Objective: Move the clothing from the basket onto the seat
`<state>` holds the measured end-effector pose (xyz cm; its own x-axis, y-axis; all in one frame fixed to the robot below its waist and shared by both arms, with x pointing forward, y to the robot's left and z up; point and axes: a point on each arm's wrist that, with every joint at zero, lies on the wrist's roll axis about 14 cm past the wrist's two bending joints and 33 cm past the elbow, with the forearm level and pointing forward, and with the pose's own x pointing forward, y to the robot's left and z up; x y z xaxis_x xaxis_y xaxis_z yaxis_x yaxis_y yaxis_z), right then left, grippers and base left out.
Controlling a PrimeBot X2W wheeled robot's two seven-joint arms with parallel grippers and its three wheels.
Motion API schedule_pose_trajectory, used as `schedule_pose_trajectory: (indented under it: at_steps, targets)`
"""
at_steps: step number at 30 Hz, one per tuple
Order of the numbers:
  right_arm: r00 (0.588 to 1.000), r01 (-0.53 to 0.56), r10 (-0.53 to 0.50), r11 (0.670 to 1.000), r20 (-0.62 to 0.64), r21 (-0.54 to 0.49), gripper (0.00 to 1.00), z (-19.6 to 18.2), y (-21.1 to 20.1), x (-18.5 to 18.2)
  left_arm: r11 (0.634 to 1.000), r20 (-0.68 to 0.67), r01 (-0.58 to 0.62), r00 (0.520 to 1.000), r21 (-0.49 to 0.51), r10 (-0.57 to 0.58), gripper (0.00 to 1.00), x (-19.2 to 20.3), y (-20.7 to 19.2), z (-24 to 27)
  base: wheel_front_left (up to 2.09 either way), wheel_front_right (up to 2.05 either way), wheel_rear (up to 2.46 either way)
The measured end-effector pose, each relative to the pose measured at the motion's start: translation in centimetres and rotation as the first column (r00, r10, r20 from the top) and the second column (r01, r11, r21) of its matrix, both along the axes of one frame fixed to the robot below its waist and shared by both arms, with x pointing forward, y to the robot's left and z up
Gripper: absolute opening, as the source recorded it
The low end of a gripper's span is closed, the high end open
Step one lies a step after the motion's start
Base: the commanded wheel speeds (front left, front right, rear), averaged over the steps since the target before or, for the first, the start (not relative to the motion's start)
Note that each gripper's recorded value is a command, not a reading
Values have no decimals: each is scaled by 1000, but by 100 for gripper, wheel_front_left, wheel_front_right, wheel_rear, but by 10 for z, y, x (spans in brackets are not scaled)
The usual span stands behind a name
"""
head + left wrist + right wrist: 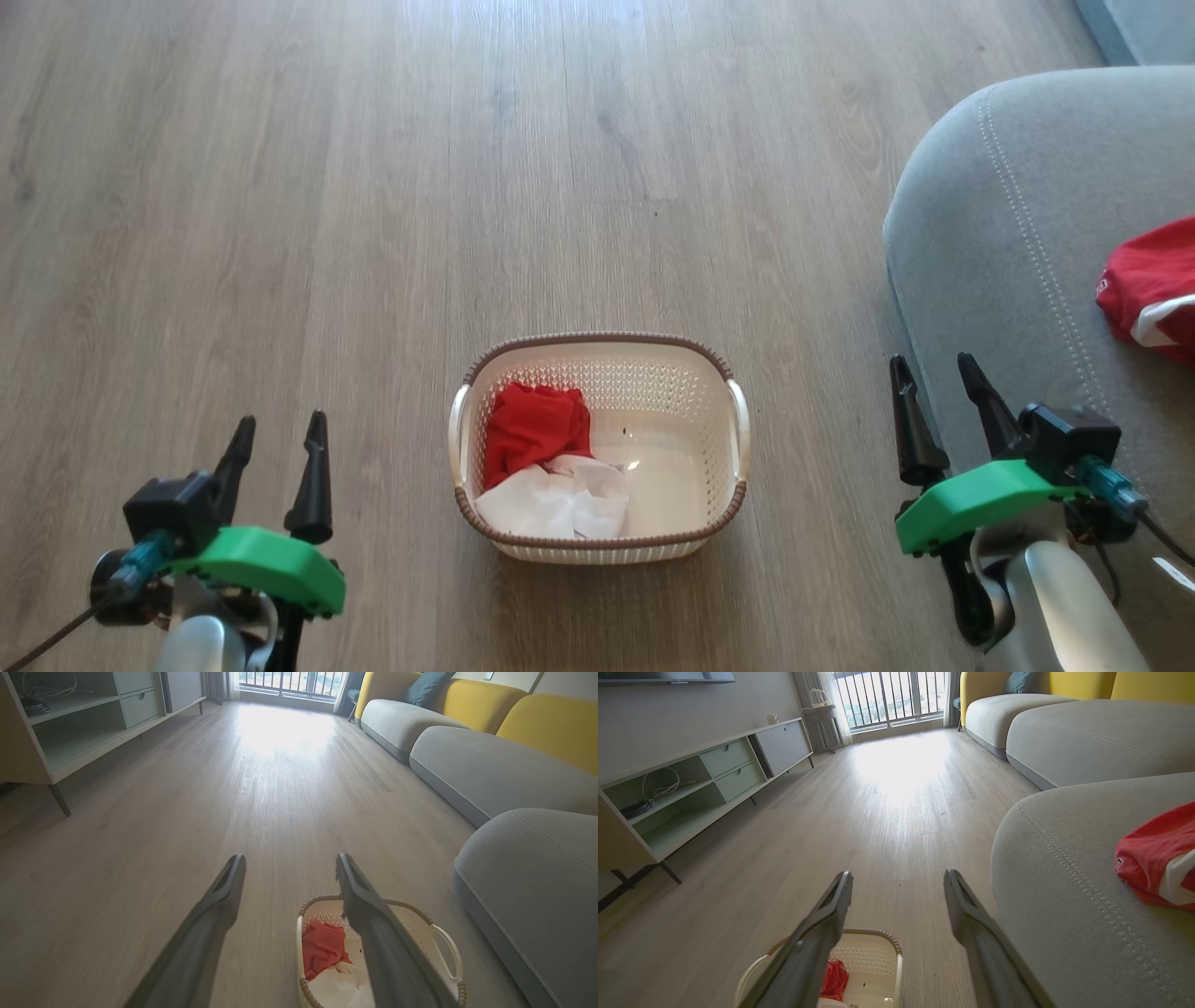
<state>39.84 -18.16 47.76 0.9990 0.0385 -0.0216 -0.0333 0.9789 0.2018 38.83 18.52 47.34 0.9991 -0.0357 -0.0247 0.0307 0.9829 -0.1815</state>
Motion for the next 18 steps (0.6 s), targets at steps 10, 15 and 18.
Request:
schedule_pose_trajectory:
  at_steps: [10,15,18]
  targets:
    - [1000,-17,17,1000,-9,7,100,-6,6,11,996,-110,86,990,-2,-86,100,4,-25,-38,0,0,0]
    - [999,-34,34,999,18,4,100,-1,10,34,989,-180,148,973,-16,-148,100,15,-42,-63,0,0,0]
    - [998,-45,45,999,40,6,100,3,13,51,982,-209,188,960,-24,-189,100,27,-53,-77,0,0,0]
